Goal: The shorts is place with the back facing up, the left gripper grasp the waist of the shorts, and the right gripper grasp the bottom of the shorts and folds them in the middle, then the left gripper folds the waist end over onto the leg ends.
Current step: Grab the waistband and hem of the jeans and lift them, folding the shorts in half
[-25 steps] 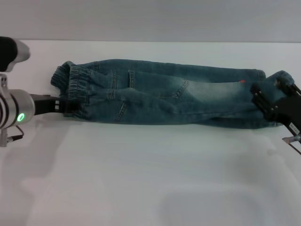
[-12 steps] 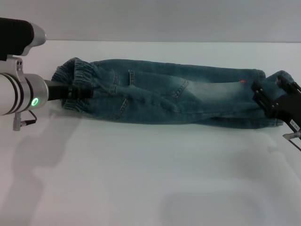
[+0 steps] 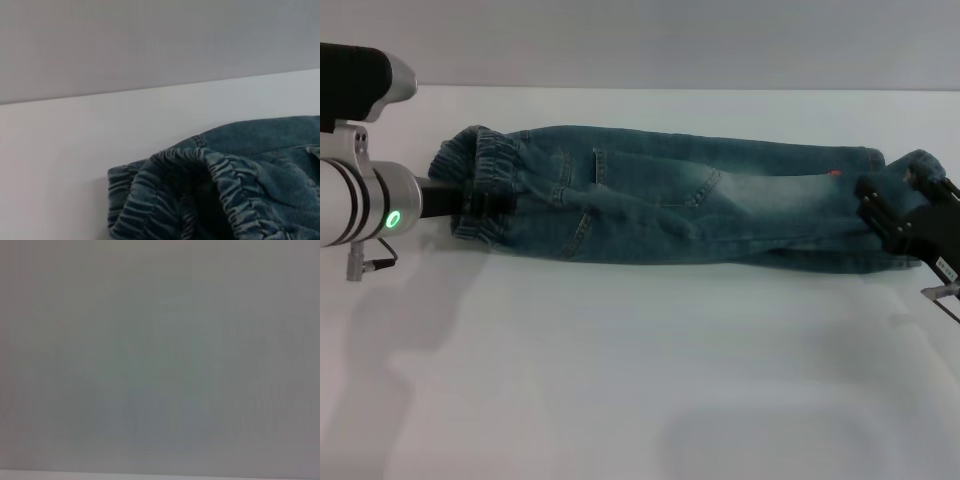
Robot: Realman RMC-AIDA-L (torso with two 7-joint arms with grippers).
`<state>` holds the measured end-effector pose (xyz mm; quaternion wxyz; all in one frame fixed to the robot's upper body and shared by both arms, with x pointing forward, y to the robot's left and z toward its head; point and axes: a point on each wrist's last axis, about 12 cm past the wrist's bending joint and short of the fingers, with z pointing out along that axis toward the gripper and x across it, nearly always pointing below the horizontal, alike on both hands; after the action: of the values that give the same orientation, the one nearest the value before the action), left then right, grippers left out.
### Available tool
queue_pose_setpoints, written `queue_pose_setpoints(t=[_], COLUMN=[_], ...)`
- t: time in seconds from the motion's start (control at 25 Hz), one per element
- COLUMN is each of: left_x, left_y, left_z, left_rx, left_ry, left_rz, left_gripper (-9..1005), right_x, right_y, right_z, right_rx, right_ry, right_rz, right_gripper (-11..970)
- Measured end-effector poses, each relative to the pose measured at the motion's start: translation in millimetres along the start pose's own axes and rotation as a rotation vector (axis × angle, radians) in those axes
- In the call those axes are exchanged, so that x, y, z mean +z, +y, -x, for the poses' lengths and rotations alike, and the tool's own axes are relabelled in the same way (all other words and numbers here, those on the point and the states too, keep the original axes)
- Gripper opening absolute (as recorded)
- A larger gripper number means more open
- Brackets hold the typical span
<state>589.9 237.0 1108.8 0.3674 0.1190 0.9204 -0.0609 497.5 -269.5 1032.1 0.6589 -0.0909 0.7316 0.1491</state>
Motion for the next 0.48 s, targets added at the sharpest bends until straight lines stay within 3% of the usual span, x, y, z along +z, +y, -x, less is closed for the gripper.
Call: queue_pose_setpoints(t=[0.48], left_x=[-21.2], left_y=[7.0], left_z=[-9.5], left_rx=[-0.041], left_ry=[0.037], left_rz=[0.024], left_gripper=[802], right_x=[0.9], right_y=[-0.6], right_z=[-0.4], right_rx=[0.008], right_ry=[0.009], right_rz=[0.001], right_gripper=[643])
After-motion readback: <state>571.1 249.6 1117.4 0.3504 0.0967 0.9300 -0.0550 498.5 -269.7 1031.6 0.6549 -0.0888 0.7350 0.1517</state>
